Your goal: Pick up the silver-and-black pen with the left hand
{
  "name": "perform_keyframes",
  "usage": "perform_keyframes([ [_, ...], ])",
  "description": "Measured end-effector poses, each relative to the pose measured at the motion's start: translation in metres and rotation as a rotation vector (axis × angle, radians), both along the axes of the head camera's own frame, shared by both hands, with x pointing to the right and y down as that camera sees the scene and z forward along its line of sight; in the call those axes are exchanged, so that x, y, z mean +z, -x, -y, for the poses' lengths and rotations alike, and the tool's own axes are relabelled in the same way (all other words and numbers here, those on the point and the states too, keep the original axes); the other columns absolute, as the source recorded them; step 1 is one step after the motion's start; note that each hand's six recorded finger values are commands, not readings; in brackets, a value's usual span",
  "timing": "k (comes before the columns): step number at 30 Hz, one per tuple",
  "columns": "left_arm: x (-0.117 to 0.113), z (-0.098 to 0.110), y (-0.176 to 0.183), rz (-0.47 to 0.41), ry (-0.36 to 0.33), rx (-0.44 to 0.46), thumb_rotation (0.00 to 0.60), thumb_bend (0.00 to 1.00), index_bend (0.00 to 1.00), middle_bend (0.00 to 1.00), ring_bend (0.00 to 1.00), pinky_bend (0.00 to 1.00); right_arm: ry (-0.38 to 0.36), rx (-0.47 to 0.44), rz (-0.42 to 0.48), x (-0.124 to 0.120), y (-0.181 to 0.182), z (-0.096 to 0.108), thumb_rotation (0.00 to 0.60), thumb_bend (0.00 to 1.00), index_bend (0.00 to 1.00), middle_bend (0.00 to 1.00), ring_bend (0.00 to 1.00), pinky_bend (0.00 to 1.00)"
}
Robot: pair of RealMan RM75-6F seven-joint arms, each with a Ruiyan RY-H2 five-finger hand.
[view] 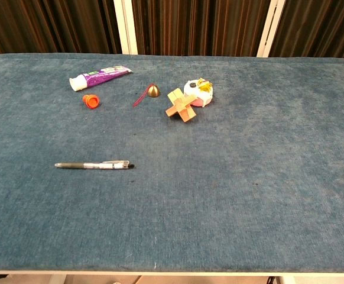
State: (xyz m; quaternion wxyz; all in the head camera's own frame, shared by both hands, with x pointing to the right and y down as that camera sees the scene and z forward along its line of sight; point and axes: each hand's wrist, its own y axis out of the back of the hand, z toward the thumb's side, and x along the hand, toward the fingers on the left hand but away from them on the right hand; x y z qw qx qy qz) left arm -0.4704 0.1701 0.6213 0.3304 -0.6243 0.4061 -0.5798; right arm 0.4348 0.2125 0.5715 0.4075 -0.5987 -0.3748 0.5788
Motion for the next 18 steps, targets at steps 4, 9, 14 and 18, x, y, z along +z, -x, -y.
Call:
perform_keyframes([
  [4, -0.003, 0.002, 0.003, -0.009, -0.019, -0.015, 0.600, 0.38, 0.21, 0.06, 0.00, 0.14, 0.003, -0.002, -0.003, 0.000, 0.000, 0.000, 0.600, 0.36, 0.20, 0.12, 0.03, 0.05],
  [9, -0.009, 0.003, 0.004, -0.018, -0.043, -0.015, 0.600, 0.38, 0.21, 0.06, 0.00, 0.14, 0.011, -0.004, -0.007, 0.001, 0.000, 0.000, 0.600, 0.36, 0.20, 0.12, 0.03, 0.05],
  [14, -0.009, 0.000, -0.002, -0.040, -0.035, -0.015, 0.600, 0.35, 0.21, 0.06, 0.00, 0.14, 0.015, -0.003, -0.009, 0.002, -0.001, 0.000, 0.600, 0.36, 0.20, 0.12, 0.03, 0.05],
  [18, -0.008, -0.005, -0.019, -0.078, -0.022, -0.009, 0.600, 0.31, 0.21, 0.06, 0.00, 0.14, 0.016, 0.002, -0.004, 0.001, -0.001, 0.000, 0.600, 0.36, 0.20, 0.12, 0.03, 0.05],
])
